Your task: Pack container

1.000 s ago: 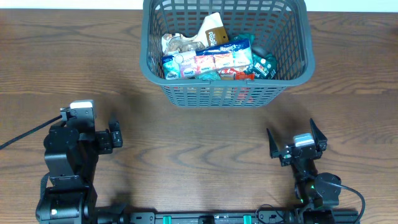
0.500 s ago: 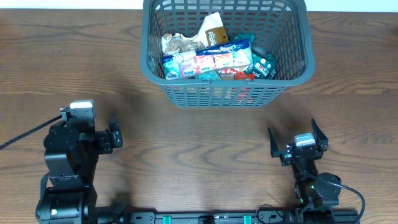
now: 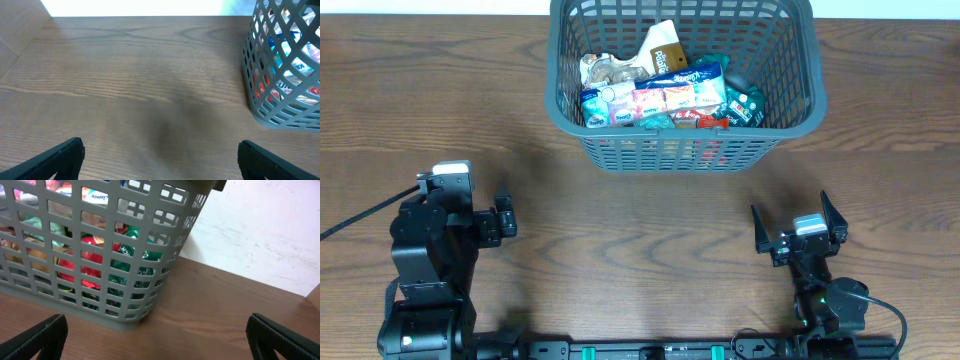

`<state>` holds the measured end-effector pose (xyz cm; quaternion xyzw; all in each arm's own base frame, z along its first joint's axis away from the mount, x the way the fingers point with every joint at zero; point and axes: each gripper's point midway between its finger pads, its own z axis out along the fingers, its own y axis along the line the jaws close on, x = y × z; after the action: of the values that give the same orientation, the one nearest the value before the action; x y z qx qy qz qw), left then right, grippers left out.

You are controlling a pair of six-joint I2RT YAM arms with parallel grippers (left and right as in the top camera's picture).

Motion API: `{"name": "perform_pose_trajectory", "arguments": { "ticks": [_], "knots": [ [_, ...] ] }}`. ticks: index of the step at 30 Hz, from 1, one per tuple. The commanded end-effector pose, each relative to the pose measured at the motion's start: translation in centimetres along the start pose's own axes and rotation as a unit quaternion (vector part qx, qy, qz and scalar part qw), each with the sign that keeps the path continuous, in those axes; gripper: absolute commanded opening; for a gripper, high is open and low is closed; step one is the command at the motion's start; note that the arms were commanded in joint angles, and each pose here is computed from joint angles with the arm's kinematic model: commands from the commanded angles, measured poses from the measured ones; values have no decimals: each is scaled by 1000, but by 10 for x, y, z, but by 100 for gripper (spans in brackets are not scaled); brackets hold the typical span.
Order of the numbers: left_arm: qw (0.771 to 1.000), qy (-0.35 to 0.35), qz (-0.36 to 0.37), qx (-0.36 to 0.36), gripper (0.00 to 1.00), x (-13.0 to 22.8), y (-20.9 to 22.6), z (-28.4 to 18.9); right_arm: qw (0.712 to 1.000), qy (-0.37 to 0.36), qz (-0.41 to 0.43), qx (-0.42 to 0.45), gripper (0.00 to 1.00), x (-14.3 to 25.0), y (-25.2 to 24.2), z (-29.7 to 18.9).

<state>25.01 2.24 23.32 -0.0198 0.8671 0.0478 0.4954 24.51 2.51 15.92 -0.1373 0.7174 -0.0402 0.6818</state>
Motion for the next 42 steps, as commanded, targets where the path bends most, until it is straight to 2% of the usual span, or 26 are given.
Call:
{"name": "perform_pose_trajectory", "arguments": {
  "ticks": [1,10,15,18,27,36,42],
  "knots": [
    [1000,1,-5,-4,98,1,1,1,1000,0,-3,2,99,0,0,0],
    [1000,-7,-5,-3,98,-1,1,-4,1000,0,-3,2,99,0,0,0],
    [1000,18,-7,1,99,21,0,-20,1000,0,-3,2,99,0,0,0],
    [1000,1,-6,7,98,24,-3,-30,1000,0,-3,2,99,0,0,0],
    [992,-127,-11,11,99,26,-6,-27,1000,0,-3,2,99,0,0,0],
    [955,-296,-24,8,99,11,-7,-12,1000,0,-3,2,99,0,0,0],
    [947,-321,-26,10,99,22,-10,4,1000,0,-3,2,99,0,0,0]
  ]
}}
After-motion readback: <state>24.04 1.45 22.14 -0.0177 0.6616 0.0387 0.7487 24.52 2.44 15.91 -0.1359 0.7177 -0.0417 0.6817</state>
